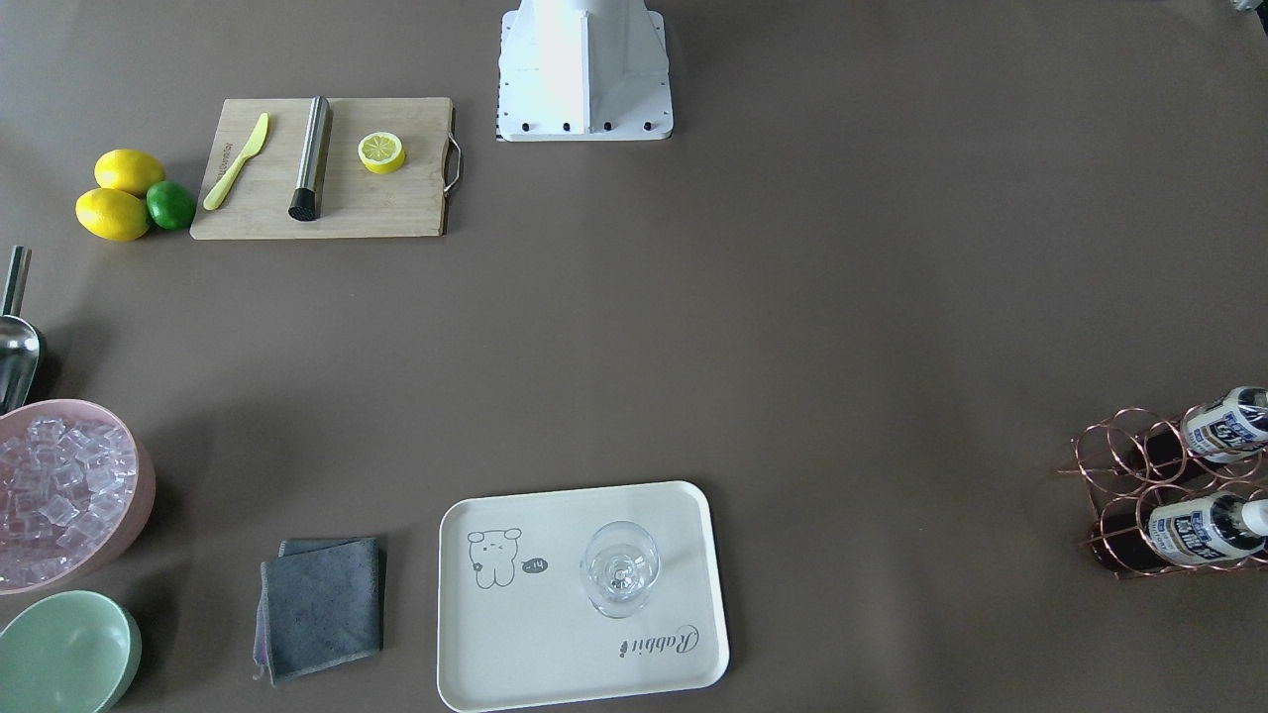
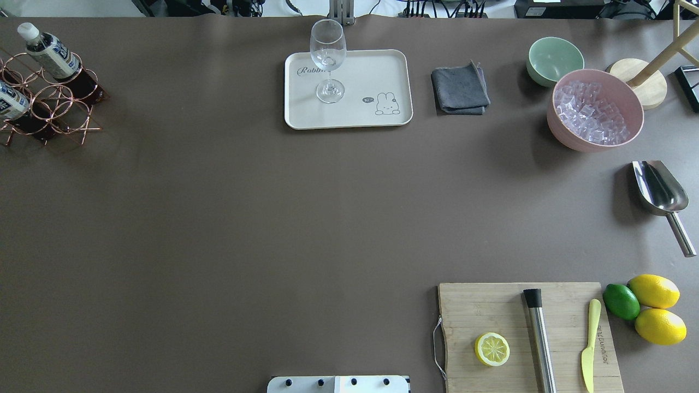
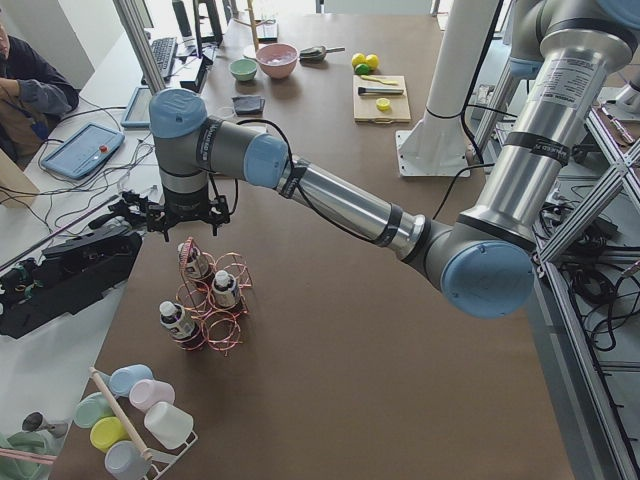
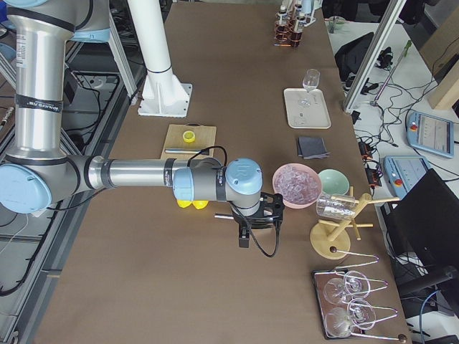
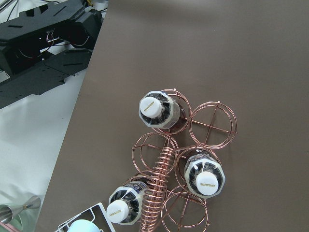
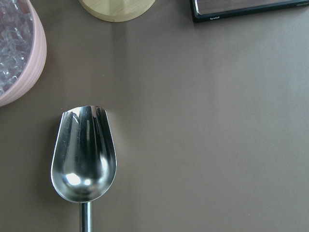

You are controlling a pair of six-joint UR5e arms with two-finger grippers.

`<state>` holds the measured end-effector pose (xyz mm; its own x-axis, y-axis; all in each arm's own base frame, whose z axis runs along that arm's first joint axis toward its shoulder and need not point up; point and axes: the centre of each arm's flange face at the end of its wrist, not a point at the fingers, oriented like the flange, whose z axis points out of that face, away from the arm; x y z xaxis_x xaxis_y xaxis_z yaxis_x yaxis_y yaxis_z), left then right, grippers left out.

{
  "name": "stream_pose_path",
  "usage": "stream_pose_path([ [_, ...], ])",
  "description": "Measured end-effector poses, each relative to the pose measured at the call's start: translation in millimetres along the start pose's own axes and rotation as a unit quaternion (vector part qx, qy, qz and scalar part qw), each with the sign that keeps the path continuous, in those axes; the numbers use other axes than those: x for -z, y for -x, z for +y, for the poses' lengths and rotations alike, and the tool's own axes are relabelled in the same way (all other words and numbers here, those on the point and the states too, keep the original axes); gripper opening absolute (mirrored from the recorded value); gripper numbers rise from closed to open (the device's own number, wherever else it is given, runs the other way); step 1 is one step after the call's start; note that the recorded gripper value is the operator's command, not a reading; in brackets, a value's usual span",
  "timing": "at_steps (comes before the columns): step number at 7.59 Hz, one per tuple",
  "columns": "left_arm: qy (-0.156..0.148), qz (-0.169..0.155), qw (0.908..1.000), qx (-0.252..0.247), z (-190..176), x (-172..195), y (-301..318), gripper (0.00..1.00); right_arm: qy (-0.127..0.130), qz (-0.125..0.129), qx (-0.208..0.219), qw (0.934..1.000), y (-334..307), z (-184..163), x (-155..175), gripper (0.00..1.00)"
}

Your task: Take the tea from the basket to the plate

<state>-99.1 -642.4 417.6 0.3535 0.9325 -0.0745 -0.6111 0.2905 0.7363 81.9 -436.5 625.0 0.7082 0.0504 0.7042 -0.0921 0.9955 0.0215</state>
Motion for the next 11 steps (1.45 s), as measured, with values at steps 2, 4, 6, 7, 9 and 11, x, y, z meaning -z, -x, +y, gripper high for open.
stream_pose_path([
  [2,-0.005,0.034,0.9992,-0.020,-9,-23,22,0.98,0.000,0.000,0.000,1.0000,0,0,0,1.00],
  [4,-0.004,0.054,0.9980,-0.034,-9,-42,39,0.98,0.001,0.000,0.000,1.0000,-1,0,-1,1.00],
  [6,-0.003,0.064,0.9965,-0.053,-7,-56,43,0.96,0.000,0.000,-0.001,1.0000,-1,-1,-1,1.00],
  [7,-0.004,0.064,0.9958,-0.065,-6,-63,41,0.95,0.000,0.001,-0.001,1.0000,-1,-1,-1,1.00],
  [9,-0.007,0.065,0.9941,-0.087,-4,-81,33,0.91,0.000,0.000,-0.001,1.0000,-1,-1,-1,1.00],
  [11,-0.008,0.066,0.9932,-0.096,2,-92,27,0.86,0.000,0.000,-0.001,1.0000,-1,-1,-1,1.00],
])
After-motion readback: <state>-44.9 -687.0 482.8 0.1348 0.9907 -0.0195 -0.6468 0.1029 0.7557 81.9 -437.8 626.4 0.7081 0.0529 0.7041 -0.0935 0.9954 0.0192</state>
